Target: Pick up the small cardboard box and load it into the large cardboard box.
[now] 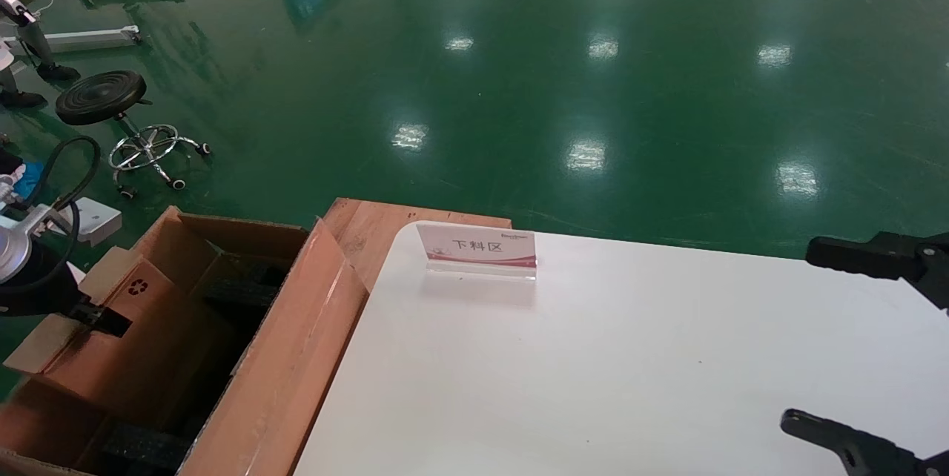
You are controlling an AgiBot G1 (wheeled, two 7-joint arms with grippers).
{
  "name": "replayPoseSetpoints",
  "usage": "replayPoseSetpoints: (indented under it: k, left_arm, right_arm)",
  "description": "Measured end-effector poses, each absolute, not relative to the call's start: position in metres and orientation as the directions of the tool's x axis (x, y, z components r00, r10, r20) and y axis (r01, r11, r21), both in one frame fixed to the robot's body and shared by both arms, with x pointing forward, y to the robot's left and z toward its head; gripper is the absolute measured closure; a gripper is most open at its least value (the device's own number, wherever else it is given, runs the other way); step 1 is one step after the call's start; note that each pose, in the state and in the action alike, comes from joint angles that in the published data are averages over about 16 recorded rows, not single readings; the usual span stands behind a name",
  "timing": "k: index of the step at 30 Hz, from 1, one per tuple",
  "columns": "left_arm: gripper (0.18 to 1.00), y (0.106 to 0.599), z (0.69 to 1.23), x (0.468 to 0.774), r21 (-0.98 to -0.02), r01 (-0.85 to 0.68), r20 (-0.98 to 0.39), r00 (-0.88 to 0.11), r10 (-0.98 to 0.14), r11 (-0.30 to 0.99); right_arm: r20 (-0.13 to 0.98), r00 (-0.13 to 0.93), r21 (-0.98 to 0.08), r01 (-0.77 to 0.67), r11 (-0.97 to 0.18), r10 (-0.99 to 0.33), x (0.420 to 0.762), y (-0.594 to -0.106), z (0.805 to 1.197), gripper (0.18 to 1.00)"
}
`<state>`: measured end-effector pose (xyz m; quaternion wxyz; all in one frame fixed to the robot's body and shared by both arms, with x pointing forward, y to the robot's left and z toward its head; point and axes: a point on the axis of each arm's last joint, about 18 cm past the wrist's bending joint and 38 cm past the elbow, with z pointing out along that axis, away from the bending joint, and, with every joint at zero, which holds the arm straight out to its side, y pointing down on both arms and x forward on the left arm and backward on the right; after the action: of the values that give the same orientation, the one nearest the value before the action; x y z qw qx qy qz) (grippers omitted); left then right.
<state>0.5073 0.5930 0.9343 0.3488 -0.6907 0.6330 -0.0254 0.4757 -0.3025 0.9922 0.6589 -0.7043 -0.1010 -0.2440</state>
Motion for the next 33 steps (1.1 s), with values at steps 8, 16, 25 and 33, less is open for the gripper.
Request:
replayPoseSetpoints:
  k: [8,16,25,33]
  left_arm:
    - [0.876,0.593,0.935,0.507,-0.513,-0.857,-0.409,0.194,-0.891,0.049]
    - [0.753,0.593,0.935,0.507,-0.512,-0.857,-0.412,0.192,-0.891,0.052]
    - [0.564,0.591,0.937,0.509,-0.514,-0.855,-0.415,0.187,-0.890,0.060]
    - [0.385,0.578,0.951,0.521,-0.546,-0.827,-0.434,0.140,-0.890,0.136]
  right_arm:
    - [0.477,0.860,-0.879,0.464,-0.111,-0.179,0.476,-0.302,0.992,0.178]
    - [0.477,0.861,-0.879,0.464,-0.111,-0.179,0.476,-0.302,0.992,0.178]
    - [0.477,0.861,-0.879,0.464,-0.111,-0.179,0.476,-0.302,0.992,0.178]
    - [0.477,0.861,-0.879,0.464,-0.111,-0.179,0.476,-0.303,0.992,0.178]
